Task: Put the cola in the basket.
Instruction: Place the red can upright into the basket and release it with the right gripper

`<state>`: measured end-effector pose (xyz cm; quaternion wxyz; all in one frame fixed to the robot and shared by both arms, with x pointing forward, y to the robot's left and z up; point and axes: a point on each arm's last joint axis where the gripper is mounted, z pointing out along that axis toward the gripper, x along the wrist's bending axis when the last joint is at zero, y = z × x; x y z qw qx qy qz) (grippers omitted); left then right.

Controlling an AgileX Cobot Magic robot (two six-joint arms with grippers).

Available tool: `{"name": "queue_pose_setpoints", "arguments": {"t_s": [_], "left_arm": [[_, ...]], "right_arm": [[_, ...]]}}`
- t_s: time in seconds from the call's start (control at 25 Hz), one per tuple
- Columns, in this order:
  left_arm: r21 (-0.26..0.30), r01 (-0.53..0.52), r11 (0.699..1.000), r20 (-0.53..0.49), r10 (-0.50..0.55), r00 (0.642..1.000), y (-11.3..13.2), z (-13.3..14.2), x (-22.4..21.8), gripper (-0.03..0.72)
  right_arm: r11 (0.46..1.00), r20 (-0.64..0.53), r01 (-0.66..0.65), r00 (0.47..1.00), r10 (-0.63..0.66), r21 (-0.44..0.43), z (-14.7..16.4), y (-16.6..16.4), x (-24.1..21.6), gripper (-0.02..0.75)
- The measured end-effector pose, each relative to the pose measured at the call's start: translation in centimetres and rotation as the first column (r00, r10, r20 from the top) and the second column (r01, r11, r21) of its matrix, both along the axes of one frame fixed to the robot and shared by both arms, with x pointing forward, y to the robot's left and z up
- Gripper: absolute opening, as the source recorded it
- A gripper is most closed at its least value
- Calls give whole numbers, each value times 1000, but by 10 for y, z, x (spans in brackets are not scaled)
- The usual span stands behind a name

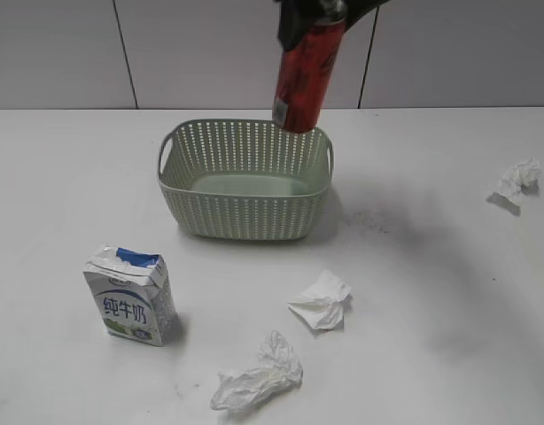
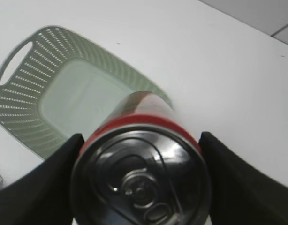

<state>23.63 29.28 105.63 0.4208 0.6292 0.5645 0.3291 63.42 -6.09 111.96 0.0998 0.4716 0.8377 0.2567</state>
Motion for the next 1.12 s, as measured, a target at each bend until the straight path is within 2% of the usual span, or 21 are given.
{"name": "queue_pose_setpoints", "arguments": {"t_s": [0.24,0.4,0.48,0.76,0.92,1.12], "left_arm": [[0,0,1000,0,0,1000,0,0,0,228],[0,0,1000,0,0,1000,0,0,0,228],[0,0,1000,0,0,1000,0,0,0,228],[0,0,1000,0,0,1000,0,0,0,228],[0,0,1000,0,0,1000,0,0,0,228],[0,0,1000,0,0,1000,0,0,0,228]], "right_arm": [[992,-111,-105,989,96,-73,-72,57,2,519],[984,-181,-133,977,110,-116,-114,69,6,519],[982,-196,-136,975,108,-131,-124,70,8,519],[985,-207,-135,972,111,-107,-125,72,8,524],[987,-205,-135,972,115,-88,-120,73,7,645],[994,-207,-110,973,103,-26,-105,65,9,649]]}}
